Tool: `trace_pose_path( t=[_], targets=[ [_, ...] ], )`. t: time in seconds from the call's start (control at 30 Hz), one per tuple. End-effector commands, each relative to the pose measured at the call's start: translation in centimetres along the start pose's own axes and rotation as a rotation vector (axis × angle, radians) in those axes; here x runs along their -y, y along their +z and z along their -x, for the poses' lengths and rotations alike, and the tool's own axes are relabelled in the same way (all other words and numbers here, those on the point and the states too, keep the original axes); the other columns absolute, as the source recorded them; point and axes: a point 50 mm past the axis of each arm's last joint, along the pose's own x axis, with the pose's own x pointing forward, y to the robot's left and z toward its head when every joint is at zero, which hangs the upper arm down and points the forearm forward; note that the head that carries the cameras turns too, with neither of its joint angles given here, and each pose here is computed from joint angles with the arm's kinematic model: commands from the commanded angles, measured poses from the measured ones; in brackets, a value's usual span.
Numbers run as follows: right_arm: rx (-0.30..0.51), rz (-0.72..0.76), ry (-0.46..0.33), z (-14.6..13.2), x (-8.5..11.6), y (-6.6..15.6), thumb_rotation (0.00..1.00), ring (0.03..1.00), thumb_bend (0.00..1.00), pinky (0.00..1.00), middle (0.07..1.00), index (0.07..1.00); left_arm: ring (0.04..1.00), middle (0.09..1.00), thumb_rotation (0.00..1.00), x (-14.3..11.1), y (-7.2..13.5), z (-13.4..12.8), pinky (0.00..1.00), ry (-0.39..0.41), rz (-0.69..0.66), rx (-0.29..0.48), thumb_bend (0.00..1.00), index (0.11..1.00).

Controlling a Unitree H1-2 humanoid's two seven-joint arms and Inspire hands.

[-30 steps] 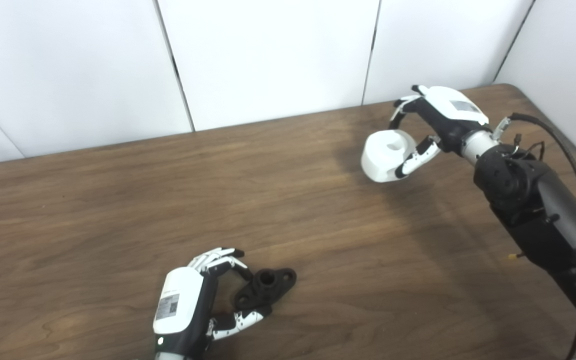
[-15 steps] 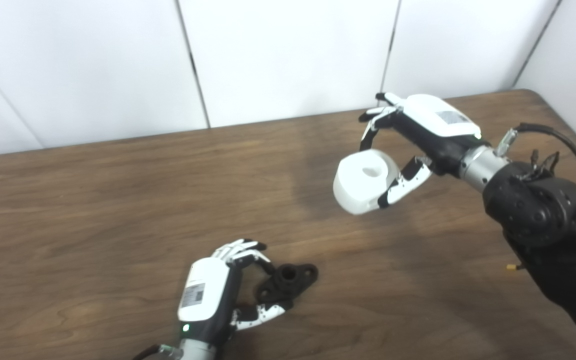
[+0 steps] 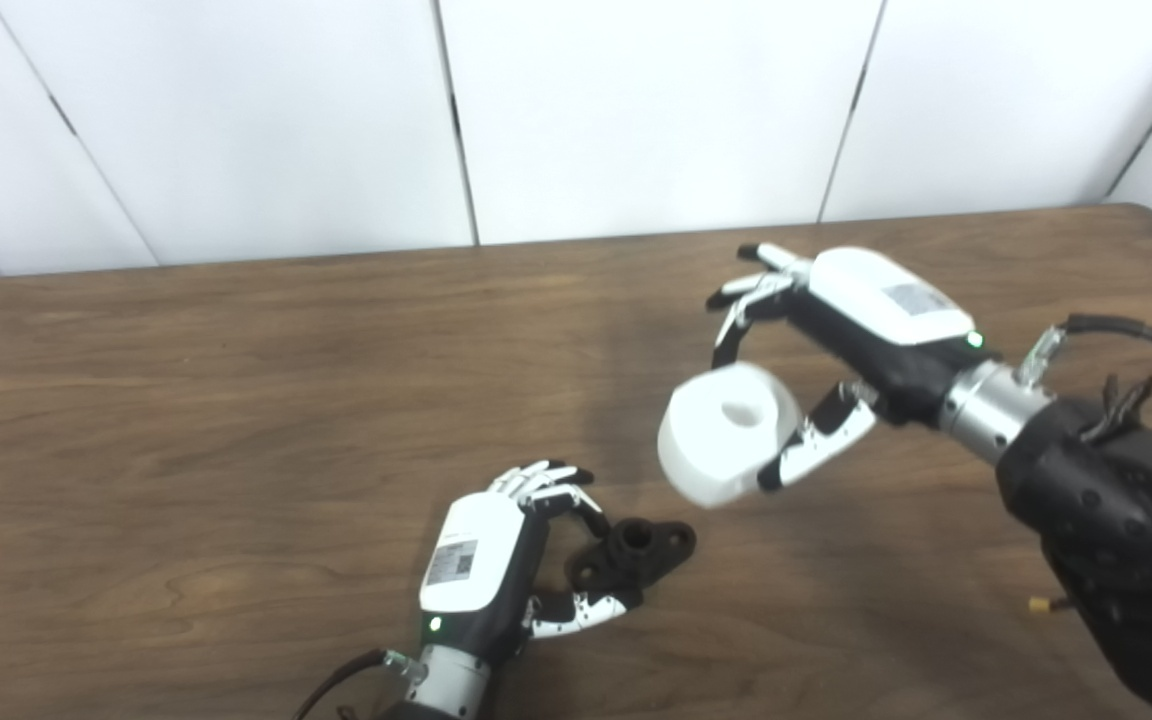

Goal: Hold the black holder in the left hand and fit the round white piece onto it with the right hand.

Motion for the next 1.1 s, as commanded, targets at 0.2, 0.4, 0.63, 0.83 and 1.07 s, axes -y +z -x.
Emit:
trace_pose_path(
  t=[0.2, 0.4, 0.63, 0.83, 1.07],
  targets=[
    [0.047, -0.004, -0.034, 0.2, 0.5, 0.6, 0.14, 0.978, 0.52, 0.95, 0.832, 0.483, 0.857, 0.778, 0.04, 1.4, 0.0, 0.1, 0.85, -0.074, 0.003, -0.063, 0.51, 0.489],
    [0.060, -0.013, -0.037, -0.4, 0.7, 0.5, 0.14, 0.982, 0.52, 0.92, 0.839, 0.482, 0.852, 0.780, 0.04, 0.7, -0.4, -0.1, 0.86, -0.064, -0.004, -0.079, 0.51, 0.489],
    [0.074, -0.020, -0.029, -1.2, 0.7, 0.9, 0.14, 0.987, 0.52, 0.84, 0.840, 0.482, 0.846, 0.773, 0.04, 0.0, -0.8, 0.1, 0.84, -0.060, -0.012, -0.085, 0.51, 0.489],
    [0.080, -0.021, -0.036, -1.9, 0.8, 1.6, 0.14, 0.987, 0.53, 0.81, 0.837, 0.482, 0.845, 0.773, 0.04, -0.3, -0.9, 0.0, 0.84, -0.065, -0.018, -0.090, 0.51, 0.490],
    [0.110, -0.016, -0.038, -2.5, 0.5, 2.4, 0.14, 0.982, 0.53, 0.82, 0.831, 0.482, 0.842, 0.773, 0.04, -0.3, -0.9, -0.3, 0.83, -0.065, -0.017, -0.094, 0.51, 0.489]
  ],
)
